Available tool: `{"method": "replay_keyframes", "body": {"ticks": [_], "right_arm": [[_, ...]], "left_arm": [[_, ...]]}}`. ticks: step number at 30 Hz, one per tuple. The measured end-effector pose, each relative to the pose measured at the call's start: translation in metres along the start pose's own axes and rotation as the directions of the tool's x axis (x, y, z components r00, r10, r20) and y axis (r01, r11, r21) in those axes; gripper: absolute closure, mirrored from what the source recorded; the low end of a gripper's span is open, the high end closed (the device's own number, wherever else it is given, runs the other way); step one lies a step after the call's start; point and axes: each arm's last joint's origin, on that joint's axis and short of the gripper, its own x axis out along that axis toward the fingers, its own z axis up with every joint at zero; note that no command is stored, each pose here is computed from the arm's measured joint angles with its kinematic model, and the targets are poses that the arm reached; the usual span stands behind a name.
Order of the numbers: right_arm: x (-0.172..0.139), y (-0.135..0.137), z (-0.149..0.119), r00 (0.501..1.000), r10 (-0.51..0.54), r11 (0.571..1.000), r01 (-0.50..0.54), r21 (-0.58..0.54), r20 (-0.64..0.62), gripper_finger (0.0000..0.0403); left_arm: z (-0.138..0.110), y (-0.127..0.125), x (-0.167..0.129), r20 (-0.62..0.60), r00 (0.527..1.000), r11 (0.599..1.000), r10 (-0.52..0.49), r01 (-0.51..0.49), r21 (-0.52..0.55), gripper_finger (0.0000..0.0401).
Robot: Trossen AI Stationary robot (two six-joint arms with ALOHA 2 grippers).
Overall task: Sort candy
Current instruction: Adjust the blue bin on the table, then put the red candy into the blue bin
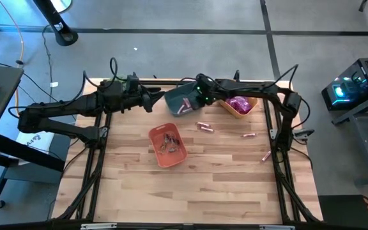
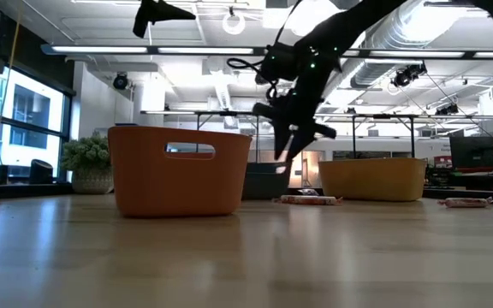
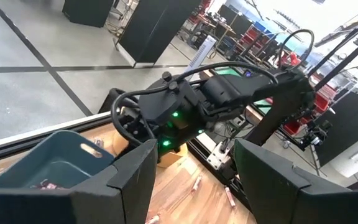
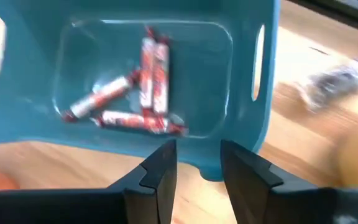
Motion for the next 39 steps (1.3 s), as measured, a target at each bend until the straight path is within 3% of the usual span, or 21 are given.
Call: {"method": "replay_keyframes", "body": {"ticks": [8,12,17,23,30,34,39], "right_arm": [[-0.016,-0.008,-0.02,0.979,-0.129,0.985,0.108,-0.132,-0.156,0.0286],[-0.03,-0.004,-0.028,0.975,-0.164,0.972,0.134,-0.19,-0.148,0.0286],[-0.059,0.009,-0.028,0.995,-0.091,0.962,0.078,-0.263,-0.036,0.0286],[-0.085,0.022,-0.066,0.999,0.001,0.876,-0.027,-0.481,-0.055,0.0286],[-0.045,0.013,-0.118,0.973,0.172,0.867,-0.222,-0.446,-0.151,0.0286],[-0.026,0.004,-0.122,0.974,0.221,0.877,-0.224,-0.425,-0.056,0.0286],[-0.013,-0.01,-0.131,0.98,0.185,0.863,-0.198,-0.465,-0.073,0.0286]], "left_arm": [[0.0,0.0,0.0,0.0,1.0,1.0,0.0,0.0,0.0,0.0192],[0.0,0.0,0.0,0.0,1.0,1.0,0.0,0.0,0.003,0.0192],[0.0,0.0,0.0,0.0,1.0,1.0,0.0,0.0,0.018,0.0192],[0.0,0.0,0.0,-0.003,1.0,1.0,0.001,-0.001,0.019,0.0192],[-0.001,0.001,0.0,-0.012,1.0,1.0,0.006,-0.006,0.023,0.0192],[-0.001,0.001,0.0,-0.012,1.0,1.0,0.006,-0.006,0.022,0.0192],[-0.001,0.001,0.0,-0.013,1.0,1.0,0.008,-0.008,-0.003,0.0192]]}}
